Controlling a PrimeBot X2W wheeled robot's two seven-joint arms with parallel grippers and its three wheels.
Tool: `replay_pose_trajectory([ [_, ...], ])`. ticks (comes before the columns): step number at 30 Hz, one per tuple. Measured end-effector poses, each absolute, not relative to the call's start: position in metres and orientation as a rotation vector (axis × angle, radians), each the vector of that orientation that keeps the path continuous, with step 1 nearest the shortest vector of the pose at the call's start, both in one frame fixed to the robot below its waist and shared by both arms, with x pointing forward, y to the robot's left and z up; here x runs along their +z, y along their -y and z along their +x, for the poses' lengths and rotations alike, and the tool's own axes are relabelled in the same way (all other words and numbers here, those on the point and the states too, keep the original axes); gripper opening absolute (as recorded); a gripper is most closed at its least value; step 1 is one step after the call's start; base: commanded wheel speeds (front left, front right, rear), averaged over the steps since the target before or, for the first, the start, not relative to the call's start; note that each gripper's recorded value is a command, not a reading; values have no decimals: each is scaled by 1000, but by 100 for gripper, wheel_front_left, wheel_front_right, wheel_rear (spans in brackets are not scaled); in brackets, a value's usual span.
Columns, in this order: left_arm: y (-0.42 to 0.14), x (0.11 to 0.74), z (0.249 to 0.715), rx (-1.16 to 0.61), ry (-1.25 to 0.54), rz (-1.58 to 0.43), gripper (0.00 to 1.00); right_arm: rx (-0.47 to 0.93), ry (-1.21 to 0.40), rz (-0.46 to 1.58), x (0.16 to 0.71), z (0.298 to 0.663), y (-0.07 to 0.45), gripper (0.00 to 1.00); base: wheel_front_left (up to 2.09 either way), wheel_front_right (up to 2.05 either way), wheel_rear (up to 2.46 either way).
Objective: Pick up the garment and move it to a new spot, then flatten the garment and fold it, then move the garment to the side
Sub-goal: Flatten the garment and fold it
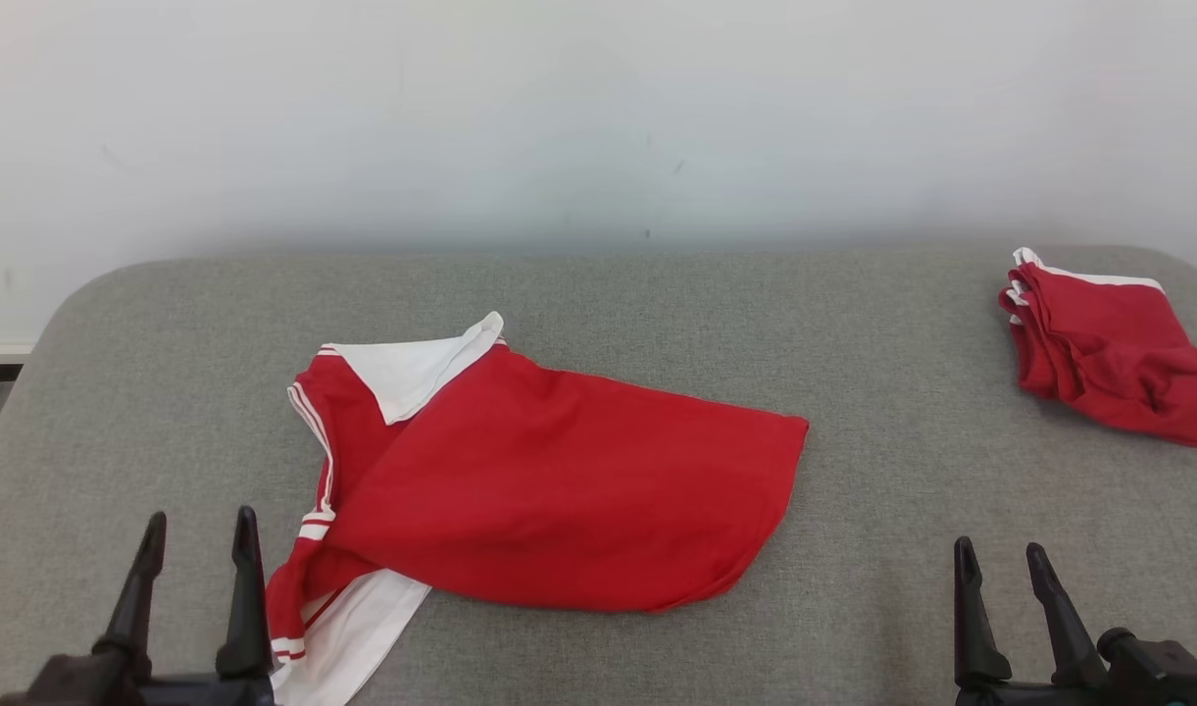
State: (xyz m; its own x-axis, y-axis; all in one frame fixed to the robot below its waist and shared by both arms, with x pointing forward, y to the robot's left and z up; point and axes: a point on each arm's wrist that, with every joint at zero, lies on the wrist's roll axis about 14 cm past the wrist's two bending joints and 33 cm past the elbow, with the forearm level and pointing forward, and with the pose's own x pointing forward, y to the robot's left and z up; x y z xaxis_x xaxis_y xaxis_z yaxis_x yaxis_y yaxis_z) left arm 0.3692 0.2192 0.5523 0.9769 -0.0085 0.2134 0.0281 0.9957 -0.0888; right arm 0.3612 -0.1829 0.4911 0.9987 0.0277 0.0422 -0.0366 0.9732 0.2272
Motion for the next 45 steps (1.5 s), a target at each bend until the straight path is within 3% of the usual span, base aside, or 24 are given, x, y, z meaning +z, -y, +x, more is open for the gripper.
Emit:
replay_pose_trajectory([
  [13, -216, 531, 351, -10, 157, -82, 100, 72, 5, 234, 484, 362, 169, 100, 0, 0, 0],
  [26, -218, 528, 354, 11, 149, -107, 100, 239, -38, 185, 499, 438, 113, 100, 0, 0, 0],
  [33, -217, 523, 361, 12, 133, -129, 100, 245, -198, 155, 459, 470, 101, 100, 0, 0, 0],
  [44, -232, 514, 368, 51, 100, -133, 100, 214, -430, 169, 390, 481, 91, 100, 0, 0, 0],
  [45, -234, 511, 369, 56, 93, -131, 100, 210, -437, 181, 388, 484, 89, 21, 0, 0, 0],
])
